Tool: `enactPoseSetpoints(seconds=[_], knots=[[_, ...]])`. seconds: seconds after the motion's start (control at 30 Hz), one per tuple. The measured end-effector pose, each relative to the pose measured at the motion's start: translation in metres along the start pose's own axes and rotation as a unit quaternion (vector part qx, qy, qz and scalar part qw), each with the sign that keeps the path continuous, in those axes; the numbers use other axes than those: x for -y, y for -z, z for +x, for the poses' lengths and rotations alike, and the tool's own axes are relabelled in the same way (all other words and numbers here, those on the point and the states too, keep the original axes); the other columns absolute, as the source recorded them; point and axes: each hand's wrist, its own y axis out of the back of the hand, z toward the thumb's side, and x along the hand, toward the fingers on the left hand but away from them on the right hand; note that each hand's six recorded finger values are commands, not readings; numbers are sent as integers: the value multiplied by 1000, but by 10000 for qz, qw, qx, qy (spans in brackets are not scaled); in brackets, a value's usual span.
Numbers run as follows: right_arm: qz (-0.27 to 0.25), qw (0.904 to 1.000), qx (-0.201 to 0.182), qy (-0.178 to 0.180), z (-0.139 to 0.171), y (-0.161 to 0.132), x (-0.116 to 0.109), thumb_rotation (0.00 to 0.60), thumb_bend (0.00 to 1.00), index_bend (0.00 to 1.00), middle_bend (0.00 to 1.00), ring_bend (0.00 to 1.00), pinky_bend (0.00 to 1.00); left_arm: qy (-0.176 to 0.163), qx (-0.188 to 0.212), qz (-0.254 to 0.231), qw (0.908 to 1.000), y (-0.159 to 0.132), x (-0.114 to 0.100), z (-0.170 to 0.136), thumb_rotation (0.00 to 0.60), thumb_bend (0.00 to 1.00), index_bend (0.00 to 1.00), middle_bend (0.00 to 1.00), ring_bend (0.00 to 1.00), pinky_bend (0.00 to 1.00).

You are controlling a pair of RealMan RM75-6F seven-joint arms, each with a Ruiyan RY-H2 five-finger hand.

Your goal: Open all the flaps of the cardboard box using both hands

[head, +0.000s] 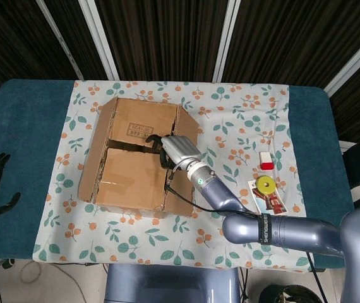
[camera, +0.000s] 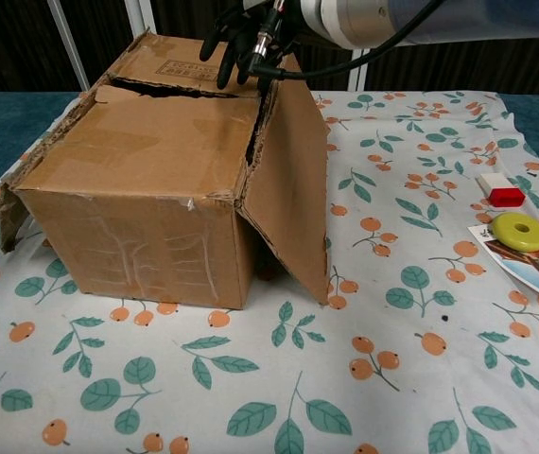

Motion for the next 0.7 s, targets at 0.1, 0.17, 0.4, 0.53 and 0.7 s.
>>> enactPoseSetpoints(seconds=[0.1, 0.17, 0.4, 0.53, 0.7], knots=[[12, 10000, -2, -33, -3, -2, 4, 600, 973, 227, 311, 269, 279, 33, -1, -26, 10000, 0, 1, 0, 600, 241, 39, 63, 0, 35], [7, 10000, 7, -51, -6, -2, 6, 600, 974, 227, 309, 269, 280, 38, -4, -38, 10000, 1, 1, 0, 600, 241, 40, 63, 0, 35], [13, 9998, 102, -148, -11, 3, 15, 600, 976, 227, 311, 269, 280, 40, -28, -95, 9999, 2, 1, 1, 600, 241, 42, 62, 0, 35], [16, 9997, 156, -203, -12, 6, 18, 600, 991, 284, 346, 293, 279, 56, -41, -126, 9999, 3, 1, 1, 600, 241, 42, 62, 0, 35], [20, 9997, 139, -200, -11, 5, 18, 600, 1000, 355, 480, 447, 306, 77, -56, -163, 9998, 3, 1, 1, 600, 241, 44, 62, 0, 35]])
